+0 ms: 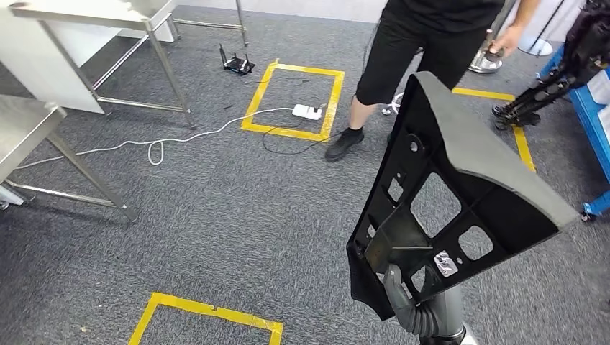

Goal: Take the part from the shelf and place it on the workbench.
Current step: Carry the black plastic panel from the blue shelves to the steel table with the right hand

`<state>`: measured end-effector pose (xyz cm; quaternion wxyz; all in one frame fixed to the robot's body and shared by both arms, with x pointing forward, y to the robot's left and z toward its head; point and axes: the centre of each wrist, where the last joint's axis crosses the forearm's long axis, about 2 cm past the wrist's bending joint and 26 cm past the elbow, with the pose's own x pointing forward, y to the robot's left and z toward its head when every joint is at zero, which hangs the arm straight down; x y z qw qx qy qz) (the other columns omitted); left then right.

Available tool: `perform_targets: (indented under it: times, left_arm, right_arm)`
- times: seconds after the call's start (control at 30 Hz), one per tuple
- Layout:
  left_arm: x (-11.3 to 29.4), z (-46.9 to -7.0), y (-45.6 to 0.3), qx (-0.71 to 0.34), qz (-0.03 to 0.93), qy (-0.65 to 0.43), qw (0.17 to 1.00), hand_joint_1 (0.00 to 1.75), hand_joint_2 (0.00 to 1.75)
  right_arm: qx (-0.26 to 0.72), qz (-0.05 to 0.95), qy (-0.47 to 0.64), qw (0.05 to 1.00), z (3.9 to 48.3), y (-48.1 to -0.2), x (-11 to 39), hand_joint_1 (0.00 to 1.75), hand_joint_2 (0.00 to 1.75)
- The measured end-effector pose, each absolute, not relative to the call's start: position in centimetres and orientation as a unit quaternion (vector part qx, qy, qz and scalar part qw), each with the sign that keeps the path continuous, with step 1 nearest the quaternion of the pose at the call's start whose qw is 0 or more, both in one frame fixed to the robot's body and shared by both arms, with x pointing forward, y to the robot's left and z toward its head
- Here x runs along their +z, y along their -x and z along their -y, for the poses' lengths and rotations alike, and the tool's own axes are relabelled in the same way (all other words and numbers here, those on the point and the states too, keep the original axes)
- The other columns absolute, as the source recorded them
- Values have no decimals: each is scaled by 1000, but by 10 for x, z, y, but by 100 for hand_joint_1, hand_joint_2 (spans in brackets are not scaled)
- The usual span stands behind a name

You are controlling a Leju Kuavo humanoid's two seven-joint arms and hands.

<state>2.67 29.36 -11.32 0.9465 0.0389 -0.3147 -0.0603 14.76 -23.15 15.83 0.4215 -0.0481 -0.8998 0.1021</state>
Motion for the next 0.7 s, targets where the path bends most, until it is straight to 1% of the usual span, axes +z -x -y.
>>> perform_targets:
  times: [0.23, 0.33, 0.47, 0.7]
  left_arm:
    - [-113, -275, -31, -66, 311, -36, 947, 0, 175]
    - [-112, -268, -32, -85, 292, -40, 952, 0, 175]
    - [-112, -264, -30, -104, 270, -34, 957, 0, 175]
    - [-112, -262, -32, -103, 273, -56, 955, 0, 175]
  right_arm:
    - [107, 894, 61, 431, 232, -143, 161, 175, 175]
    - [111, 886, 75, 444, 233, -136, 159, 175, 175]
    - [117, 887, 77, 439, 235, -136, 161, 175, 175]
    - [125, 896, 75, 420, 237, -144, 167, 175, 175]
